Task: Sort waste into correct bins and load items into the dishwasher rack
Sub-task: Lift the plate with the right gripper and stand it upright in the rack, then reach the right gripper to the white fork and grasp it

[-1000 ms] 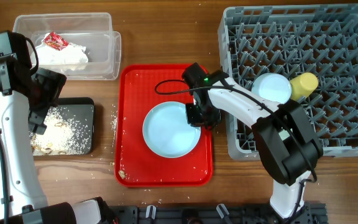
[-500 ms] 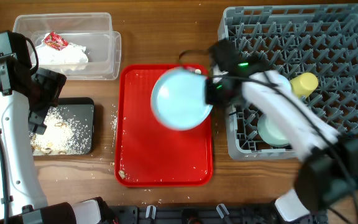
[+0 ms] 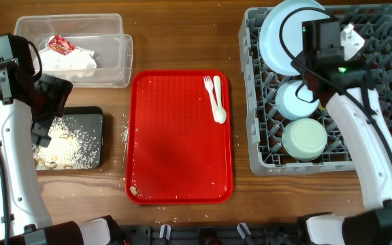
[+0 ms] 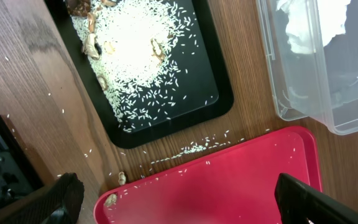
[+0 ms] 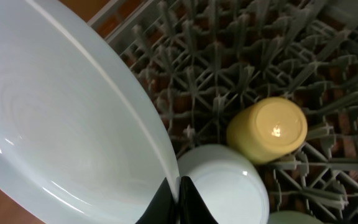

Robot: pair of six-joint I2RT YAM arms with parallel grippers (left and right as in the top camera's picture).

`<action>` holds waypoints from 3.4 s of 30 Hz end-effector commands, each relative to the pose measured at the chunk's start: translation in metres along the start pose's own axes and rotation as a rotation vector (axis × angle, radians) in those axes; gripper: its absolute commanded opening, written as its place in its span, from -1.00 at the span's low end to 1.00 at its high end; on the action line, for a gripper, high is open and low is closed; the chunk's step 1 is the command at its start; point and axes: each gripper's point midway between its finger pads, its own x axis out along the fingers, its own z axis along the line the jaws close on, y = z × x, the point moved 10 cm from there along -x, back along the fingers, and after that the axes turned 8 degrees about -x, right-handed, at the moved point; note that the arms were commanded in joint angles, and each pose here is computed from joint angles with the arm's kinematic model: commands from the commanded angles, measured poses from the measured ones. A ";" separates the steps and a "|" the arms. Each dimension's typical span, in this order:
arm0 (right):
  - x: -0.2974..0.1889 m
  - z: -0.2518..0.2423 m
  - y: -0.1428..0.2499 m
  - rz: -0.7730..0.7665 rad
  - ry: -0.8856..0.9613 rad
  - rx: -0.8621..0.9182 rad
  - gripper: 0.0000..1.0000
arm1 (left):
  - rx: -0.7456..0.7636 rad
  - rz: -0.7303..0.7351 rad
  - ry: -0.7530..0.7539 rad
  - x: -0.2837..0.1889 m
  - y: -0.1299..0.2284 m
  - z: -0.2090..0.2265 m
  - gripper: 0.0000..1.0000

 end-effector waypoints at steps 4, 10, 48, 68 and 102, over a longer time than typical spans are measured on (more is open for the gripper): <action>0.053 0.028 0.014 -0.043 0.091 0.028 -0.91 | -0.010 -0.011 0.014 -0.005 -0.002 0.001 1.00; 0.070 0.055 0.033 -0.048 0.052 -0.040 -0.91 | -0.010 -0.010 0.014 -0.005 -0.002 0.001 1.00; 0.030 0.157 0.185 0.469 -0.564 -0.831 0.52 | -0.010 -0.011 0.014 -0.005 -0.002 0.001 1.00; 0.080 0.171 0.213 0.372 -0.453 -0.879 0.20 | -0.010 -0.011 0.014 -0.005 -0.002 0.001 1.00; -0.027 0.163 0.145 0.429 -0.763 -0.702 -0.28 | -0.010 -0.010 0.014 -0.005 -0.002 0.001 1.00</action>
